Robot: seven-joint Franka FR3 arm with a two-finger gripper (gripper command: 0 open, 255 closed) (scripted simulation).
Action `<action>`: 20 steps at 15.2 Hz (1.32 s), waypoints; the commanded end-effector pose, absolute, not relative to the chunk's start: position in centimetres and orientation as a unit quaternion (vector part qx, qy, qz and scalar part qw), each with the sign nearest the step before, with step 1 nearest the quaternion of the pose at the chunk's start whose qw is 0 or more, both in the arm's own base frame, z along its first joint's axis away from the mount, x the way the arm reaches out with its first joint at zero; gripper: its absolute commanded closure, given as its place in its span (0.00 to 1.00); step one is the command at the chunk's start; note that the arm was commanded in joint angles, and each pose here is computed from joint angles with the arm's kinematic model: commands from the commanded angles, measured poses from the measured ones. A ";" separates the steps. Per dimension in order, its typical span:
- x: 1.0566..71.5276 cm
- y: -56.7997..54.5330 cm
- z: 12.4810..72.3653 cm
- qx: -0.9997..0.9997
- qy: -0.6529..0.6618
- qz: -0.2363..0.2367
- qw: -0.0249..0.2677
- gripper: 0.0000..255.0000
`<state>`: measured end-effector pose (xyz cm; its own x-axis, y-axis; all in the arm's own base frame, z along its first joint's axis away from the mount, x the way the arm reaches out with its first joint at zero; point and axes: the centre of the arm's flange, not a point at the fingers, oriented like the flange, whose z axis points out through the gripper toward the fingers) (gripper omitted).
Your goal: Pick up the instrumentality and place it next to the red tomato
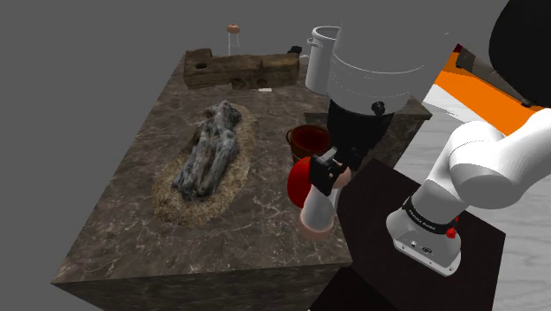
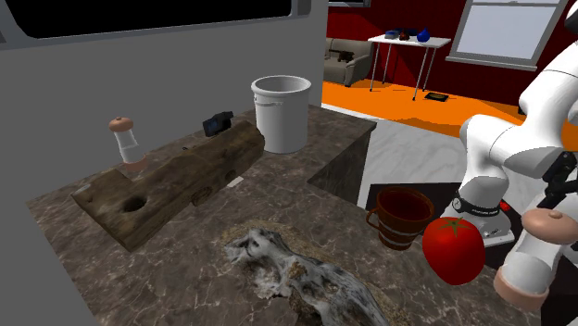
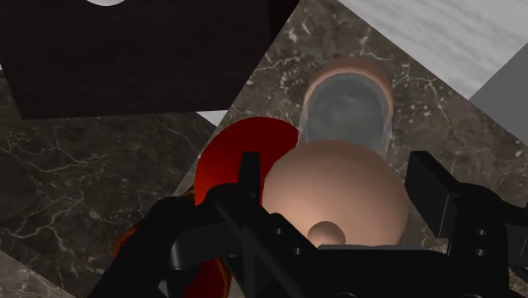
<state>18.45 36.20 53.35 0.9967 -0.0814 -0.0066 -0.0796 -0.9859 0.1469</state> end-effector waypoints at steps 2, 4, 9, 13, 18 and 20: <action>18.5 36.2 51.8 0.996 -0.040 -0.006 0.073 1.00; 18.5 36.2 50.8 0.996 -0.040 -0.006 0.073 1.00; 18.5 36.2 49.3 0.996 -0.040 -0.006 0.073 1.00; 18.5 36.2 49.3 0.996 -0.040 -0.006 0.073 1.00; 18.5 36.2 49.3 0.996 -0.040 -0.006 0.073 0.00; 18.5 36.2 49.3 0.996 -0.040 -0.006 0.073 0.00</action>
